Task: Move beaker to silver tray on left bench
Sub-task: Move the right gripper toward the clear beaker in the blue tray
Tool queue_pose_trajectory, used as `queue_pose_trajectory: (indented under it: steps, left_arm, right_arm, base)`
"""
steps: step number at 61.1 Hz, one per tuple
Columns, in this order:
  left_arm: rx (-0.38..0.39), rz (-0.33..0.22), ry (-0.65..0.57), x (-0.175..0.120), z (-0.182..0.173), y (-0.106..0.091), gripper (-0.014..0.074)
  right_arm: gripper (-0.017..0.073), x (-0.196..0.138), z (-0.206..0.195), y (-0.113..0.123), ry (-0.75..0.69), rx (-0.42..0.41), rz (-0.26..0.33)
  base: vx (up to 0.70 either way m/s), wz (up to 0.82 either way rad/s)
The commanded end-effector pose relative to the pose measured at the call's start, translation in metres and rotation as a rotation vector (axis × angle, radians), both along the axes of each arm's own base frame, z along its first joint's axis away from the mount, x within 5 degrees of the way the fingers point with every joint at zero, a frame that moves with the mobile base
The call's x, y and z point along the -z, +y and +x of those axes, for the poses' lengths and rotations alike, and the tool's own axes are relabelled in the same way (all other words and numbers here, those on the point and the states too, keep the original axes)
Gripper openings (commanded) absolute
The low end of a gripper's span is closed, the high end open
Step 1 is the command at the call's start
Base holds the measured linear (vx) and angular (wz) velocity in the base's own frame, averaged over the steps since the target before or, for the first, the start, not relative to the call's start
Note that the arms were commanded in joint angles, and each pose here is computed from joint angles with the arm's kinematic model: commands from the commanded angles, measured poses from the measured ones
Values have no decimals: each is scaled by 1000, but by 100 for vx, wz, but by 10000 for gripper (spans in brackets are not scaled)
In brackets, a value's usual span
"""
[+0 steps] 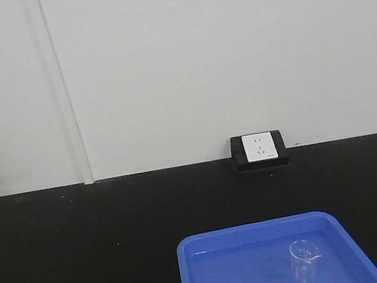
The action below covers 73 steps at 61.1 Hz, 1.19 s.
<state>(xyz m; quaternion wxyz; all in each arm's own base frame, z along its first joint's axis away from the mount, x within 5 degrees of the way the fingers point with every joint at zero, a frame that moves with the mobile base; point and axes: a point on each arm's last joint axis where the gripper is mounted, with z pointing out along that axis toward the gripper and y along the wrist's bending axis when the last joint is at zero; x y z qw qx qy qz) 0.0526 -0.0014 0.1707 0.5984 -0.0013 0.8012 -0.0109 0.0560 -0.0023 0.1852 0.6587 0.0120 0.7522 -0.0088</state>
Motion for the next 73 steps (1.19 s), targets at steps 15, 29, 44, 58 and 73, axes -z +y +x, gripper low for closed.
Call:
queue_pose_trajectory:
  steps: [15, 29, 44, 58, 73]
  left_arm:
    - [-1, -9, -67, 0, 2, 0, 1]
    - [-1, -9, -67, 0, 2, 0, 1]
    - [-1, -9, -67, 0, 2, 0, 1]
    - [-1, -9, -67, 0, 2, 0, 1]
    - [-1, -9, -67, 0, 2, 0, 1]
  right_arm:
    - [-11, -6, 0, 0, -85, -1, -19]
    - [-11, -6, 0, 0, -85, -1, -19]
    - [-11, -6, 0, 0, -83, -1, -19]
    - [-11, -6, 0, 0, -90, -2, -19]
    - [-11, -18, 0, 1, -216, -12, 20]
  base:
    - [0, 0]
    - [0, 0]
    - [0, 0]
    - [0, 0]
    - [0, 0]
